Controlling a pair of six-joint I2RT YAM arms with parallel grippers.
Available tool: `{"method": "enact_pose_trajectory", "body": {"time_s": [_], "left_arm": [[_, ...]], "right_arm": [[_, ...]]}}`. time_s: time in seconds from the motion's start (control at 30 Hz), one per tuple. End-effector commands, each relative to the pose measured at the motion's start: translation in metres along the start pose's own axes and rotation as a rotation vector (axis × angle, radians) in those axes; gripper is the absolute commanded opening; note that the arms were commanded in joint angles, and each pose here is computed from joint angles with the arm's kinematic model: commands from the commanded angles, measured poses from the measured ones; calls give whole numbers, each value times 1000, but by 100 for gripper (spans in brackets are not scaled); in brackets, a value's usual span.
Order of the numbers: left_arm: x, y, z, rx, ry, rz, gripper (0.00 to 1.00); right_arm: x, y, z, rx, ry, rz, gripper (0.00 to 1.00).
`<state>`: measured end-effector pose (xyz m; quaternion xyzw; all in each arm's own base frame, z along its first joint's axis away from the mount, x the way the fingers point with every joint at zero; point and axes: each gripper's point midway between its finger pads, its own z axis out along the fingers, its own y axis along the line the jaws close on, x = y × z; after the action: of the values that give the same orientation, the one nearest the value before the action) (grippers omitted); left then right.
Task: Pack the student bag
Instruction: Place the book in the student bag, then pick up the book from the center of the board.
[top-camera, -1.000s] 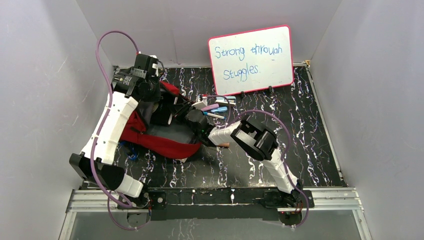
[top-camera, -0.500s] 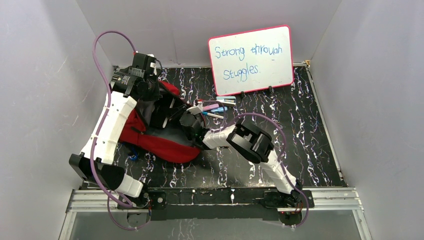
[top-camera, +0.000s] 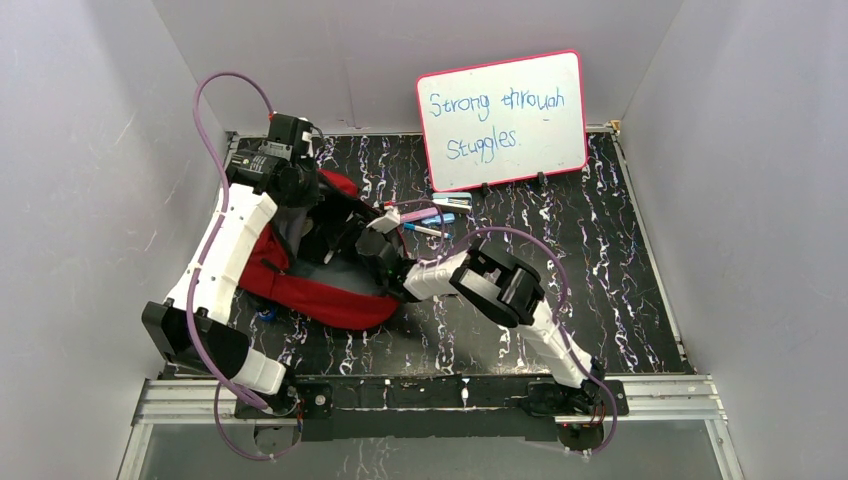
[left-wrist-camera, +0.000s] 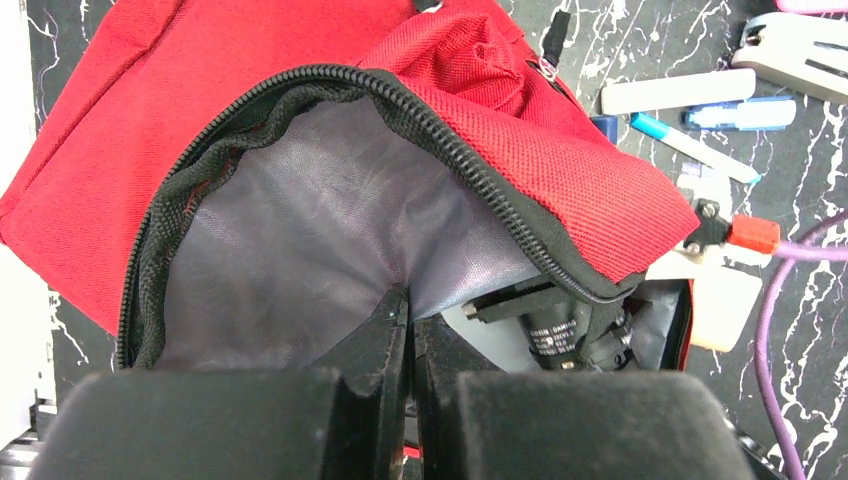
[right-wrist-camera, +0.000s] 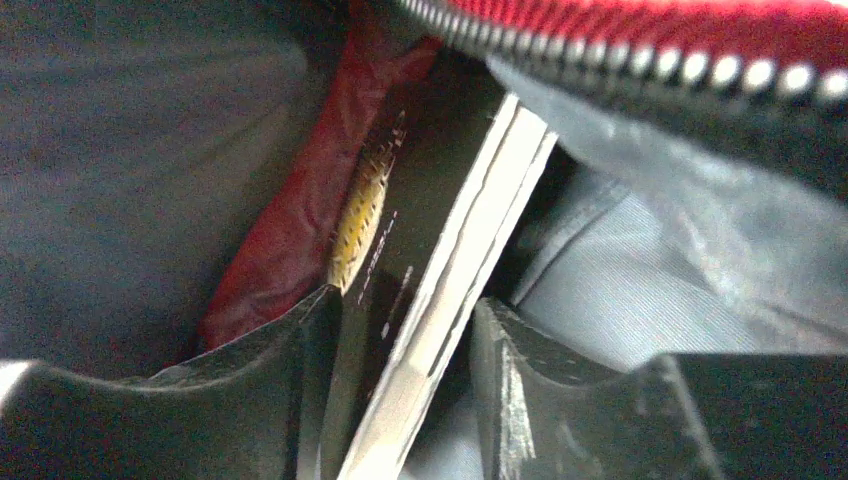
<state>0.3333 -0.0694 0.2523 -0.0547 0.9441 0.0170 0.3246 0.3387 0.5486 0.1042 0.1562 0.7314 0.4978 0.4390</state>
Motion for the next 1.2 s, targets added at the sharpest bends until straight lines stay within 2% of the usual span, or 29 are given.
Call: {"method": "enact_pose_trajectory", "body": {"time_s": [0.0, 0.33, 0.63, 0.73, 0.83, 1.03, 1.17], "left_arm": [[-11, 13, -11, 0, -68, -29, 0], [-13, 37, 3, -61, -73, -56, 0], [-25, 67, 14, -148, -116, -107, 0], [-29, 81, 20, -194, -130, -119, 0], [-31, 92, 30, -239, -132, -119, 0], [-30, 101, 60, -285, -93, -96, 0], [-34, 102, 71, -278, -77, -102, 0]], "right_arm": [[-32, 55, -15, -103, -41, -106, 59], [-52, 48, -52, -26, 14, -343, 66], [-121, 78, -119, -38, -44, -618, 67], [-146, 62, -149, 59, -56, -691, 69], [-160, 30, -182, 161, -2, -755, 69], [-165, -31, -232, 325, 70, -736, 69], [-163, -49, -243, 378, 108, -735, 70]]}}
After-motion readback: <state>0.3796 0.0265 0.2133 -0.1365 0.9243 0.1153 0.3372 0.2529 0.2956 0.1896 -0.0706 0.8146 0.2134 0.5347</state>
